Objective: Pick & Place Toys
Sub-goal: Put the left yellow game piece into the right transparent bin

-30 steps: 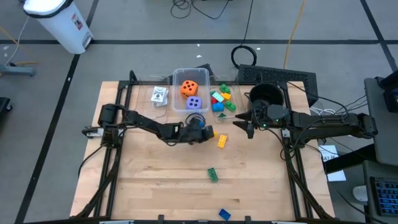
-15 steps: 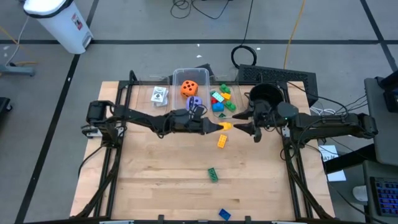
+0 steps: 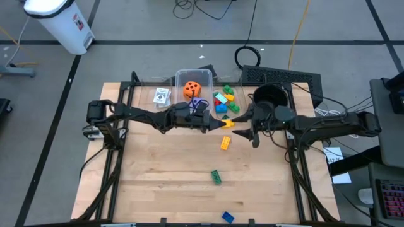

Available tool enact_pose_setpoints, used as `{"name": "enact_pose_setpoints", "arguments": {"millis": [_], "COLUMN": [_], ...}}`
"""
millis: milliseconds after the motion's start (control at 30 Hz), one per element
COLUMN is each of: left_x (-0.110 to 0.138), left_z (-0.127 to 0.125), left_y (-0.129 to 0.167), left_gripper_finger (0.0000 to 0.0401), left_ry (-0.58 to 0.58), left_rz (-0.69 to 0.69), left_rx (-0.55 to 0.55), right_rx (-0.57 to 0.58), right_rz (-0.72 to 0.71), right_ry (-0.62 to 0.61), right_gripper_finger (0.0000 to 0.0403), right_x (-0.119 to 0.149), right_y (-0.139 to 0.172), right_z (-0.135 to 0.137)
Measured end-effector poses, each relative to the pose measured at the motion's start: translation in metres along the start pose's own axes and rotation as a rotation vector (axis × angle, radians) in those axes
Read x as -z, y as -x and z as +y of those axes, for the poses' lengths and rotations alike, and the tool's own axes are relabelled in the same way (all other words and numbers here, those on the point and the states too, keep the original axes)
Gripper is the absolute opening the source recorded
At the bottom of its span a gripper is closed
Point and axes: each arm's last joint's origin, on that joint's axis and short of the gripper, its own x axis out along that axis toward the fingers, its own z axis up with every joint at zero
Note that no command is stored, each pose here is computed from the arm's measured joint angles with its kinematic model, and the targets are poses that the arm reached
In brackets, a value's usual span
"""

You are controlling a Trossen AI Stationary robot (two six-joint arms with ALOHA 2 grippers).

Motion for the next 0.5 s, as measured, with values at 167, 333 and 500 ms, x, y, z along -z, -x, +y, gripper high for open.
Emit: {"name": "enact_pose_setpoints", "arguments": {"millis": [167, 333, 500], "left_x": [-0.004, -0.004, -0.004], "left_z": [0.000, -0.006, -0.006], "left_y": [0.001, 0.001, 0.001], "left_gripper_finger": [0.0007, 0.0012, 0.0005], "left_ry": [0.013, 0.009, 0.007], "left_rz": [0.019, 0.023, 0.045], "left_rx": [0.014, 0.065, 0.071], "right_rx": [0.073, 0.073, 0.076], "right_rz": [0.006, 0.036, 0.042], "right_ry": [0.073, 0.095, 0.094], "right_gripper_finger": [0.0242, 0.0233, 0.0221], "right_x": [0.006, 0.012, 0.014], "right_y": [-0.008, -0.013, -0.015], "right_z": [0.001, -0.001, -0.002]}}
